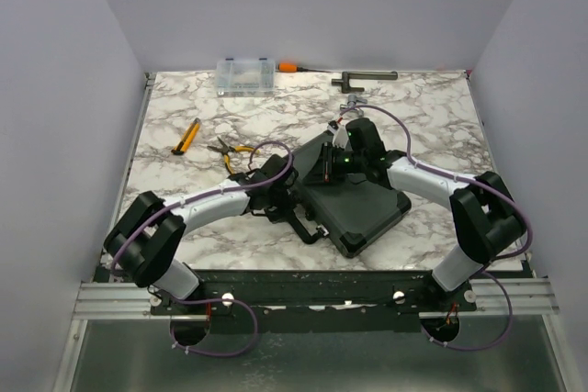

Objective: Pack up texas hold em set

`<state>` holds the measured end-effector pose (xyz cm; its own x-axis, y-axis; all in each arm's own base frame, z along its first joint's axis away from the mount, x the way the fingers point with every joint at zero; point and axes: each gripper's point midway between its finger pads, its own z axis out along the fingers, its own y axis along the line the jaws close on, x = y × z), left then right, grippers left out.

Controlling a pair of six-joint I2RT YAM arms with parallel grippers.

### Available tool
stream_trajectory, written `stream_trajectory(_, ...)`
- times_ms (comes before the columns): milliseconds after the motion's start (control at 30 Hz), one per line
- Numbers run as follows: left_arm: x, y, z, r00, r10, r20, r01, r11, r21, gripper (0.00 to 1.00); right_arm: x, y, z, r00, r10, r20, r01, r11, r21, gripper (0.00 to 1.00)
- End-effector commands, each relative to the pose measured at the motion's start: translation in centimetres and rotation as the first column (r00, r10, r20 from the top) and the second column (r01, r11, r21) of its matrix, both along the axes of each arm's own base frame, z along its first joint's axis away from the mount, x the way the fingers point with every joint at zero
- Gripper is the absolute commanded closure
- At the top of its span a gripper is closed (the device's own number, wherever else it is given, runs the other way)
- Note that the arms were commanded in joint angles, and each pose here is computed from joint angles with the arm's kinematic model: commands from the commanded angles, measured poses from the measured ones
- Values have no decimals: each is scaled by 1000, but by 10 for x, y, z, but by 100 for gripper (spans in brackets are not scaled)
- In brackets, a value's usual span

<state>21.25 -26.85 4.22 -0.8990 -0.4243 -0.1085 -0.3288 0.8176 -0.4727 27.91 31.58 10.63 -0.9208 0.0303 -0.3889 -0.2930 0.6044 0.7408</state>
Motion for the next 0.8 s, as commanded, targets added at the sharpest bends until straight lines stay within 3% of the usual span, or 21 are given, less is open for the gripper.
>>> stream_trajectory(0,-11,41,3,1000,-20,18,16,983,182,100,-63,-64,-96,962,-73,-263,-37,920,-391,83)
stream_trajectory(233,5,59,77,967,-58,249,12,983,182,100,-28,-58,-36,994,-60,-90,21,924,-383,73)
stream_trajectory(433,0,89,145,868,-56,494,-9,992,127,93,-7,-49,47,995,-47,84,71,950,-304,67)
stream_trajectory(633,-20,127,176,775,-53,629,-29,992,119,84,-3,-47,115,973,-63,222,108,974,-198,48)
stream_trajectory(767,-33,140,196,699,-94,709,15,993,116,72,-4,-47,147,957,-71,282,116,983,-146,30)
